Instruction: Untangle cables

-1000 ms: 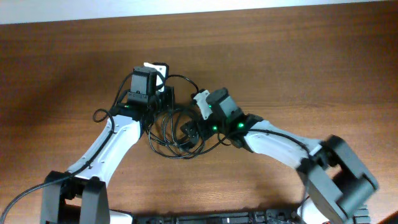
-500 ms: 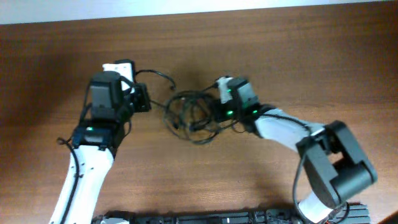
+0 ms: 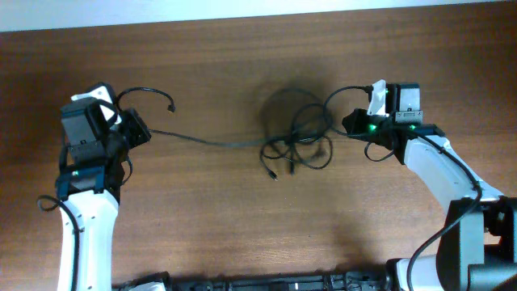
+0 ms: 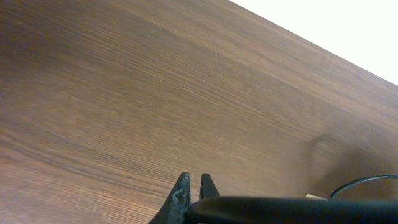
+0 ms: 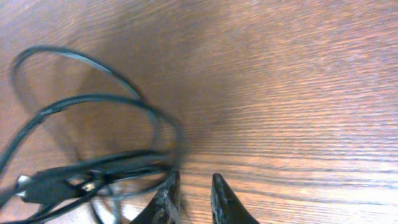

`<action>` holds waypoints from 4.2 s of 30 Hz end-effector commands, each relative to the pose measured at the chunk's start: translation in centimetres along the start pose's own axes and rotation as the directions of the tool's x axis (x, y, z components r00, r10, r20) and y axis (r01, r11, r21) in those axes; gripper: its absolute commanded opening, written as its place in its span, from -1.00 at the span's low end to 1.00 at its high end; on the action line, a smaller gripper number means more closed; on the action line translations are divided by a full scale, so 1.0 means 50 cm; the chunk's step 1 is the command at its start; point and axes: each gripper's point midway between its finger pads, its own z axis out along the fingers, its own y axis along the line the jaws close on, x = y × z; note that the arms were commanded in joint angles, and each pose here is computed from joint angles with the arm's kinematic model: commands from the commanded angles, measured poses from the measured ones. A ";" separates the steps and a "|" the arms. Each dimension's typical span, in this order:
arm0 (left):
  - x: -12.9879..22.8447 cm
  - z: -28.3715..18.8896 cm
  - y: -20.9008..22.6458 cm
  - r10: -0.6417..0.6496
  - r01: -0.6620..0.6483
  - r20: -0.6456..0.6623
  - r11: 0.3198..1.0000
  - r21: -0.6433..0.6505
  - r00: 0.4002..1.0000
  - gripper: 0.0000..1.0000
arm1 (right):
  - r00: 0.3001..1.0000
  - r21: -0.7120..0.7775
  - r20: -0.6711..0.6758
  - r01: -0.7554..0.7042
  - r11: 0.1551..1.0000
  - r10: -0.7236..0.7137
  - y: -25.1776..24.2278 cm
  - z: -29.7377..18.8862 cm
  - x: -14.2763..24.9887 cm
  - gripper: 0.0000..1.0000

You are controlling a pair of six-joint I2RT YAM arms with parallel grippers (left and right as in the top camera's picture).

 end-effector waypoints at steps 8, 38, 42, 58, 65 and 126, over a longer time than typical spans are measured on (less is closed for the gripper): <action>-0.035 -0.019 0.008 -0.004 0.005 0.063 1.000 -0.025 0.998 -0.94 | 1.000 -0.071 -0.023 0.005 0.997 -0.007 0.025 -0.007 0.009 -0.24; 0.213 0.050 -0.191 -0.474 0.570 -0.531 0.821 0.023 0.703 0.98 | 0.997 -0.082 -0.075 0.026 0.996 -0.032 0.051 0.000 0.041 0.97; 0.290 0.058 -0.247 -0.654 0.692 -0.567 0.696 -0.193 0.500 0.99 | 0.996 -0.081 -0.079 0.024 0.996 -0.030 0.050 0.000 0.043 0.97; 0.537 0.132 -0.258 -0.796 0.550 -0.525 0.594 -0.587 0.300 -0.89 | 0.995 -0.075 -0.095 0.017 0.997 -0.024 0.047 0.000 0.051 0.97; 0.513 0.142 -0.253 -0.668 0.500 -0.624 0.733 -0.461 0.405 -1.00 | 0.992 -0.186 -0.121 0.008 0.983 -0.031 0.086 -0.006 0.059 0.97; -0.132 -0.085 0.026 -0.534 0.548 0.140 0.831 -0.098 0.834 -1.00 | 0.952 -0.070 -0.019 -0.307 0.949 0.307 -0.139 -0.101 -0.005 0.22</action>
